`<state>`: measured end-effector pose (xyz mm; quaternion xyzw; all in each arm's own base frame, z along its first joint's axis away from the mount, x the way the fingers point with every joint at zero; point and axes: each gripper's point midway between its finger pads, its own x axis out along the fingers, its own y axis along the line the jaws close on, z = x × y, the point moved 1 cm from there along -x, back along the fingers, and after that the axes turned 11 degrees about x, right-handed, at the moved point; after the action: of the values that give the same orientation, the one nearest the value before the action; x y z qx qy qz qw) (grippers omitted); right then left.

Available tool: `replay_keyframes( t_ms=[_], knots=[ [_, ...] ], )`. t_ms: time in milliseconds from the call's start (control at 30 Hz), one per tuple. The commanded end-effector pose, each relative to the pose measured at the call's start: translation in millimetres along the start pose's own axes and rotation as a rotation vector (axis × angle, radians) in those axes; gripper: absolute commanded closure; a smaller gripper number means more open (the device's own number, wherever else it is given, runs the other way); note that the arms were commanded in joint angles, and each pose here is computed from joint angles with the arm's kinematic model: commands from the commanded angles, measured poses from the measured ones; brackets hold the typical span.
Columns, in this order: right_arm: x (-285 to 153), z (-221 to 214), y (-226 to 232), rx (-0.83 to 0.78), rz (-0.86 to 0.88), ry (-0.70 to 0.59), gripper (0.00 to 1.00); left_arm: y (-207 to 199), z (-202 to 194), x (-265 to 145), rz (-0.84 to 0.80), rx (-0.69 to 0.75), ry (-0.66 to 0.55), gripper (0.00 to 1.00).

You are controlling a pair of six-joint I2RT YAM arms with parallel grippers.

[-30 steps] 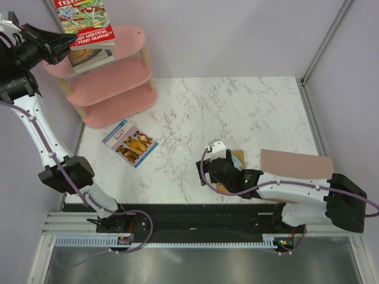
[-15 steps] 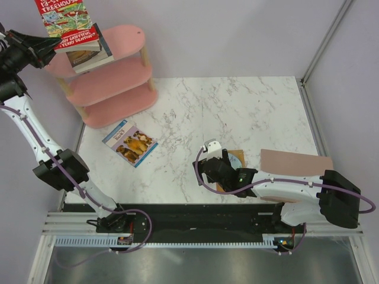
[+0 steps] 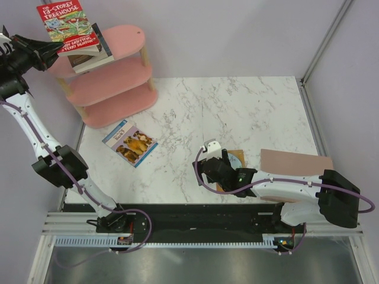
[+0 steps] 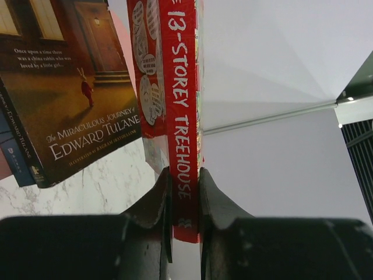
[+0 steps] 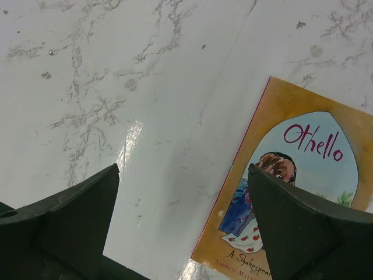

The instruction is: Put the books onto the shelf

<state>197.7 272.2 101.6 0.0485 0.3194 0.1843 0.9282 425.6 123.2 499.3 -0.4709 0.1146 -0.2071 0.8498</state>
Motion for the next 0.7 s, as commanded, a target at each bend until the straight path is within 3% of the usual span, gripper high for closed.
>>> replay_keyframes(
  t_ms=[0,200,333,667],
  knots=[
    [-1,16,11,0.012,0.012,-0.034,0.02,5,12,6,0.040,0.094,-0.067,0.98],
    [-2,15,11,0.012,0.014,-0.035,0.02,14,12,24,0.078,0.111,-0.102,0.98],
    [-2,15,10,0.010,0.012,-0.037,0.02,31,2,36,0.076,0.027,-0.053,0.98],
    [-1,15,11,0.007,0.013,-0.035,0.02,57,-4,40,0.133,0.002,-0.043,0.98]
  ],
)
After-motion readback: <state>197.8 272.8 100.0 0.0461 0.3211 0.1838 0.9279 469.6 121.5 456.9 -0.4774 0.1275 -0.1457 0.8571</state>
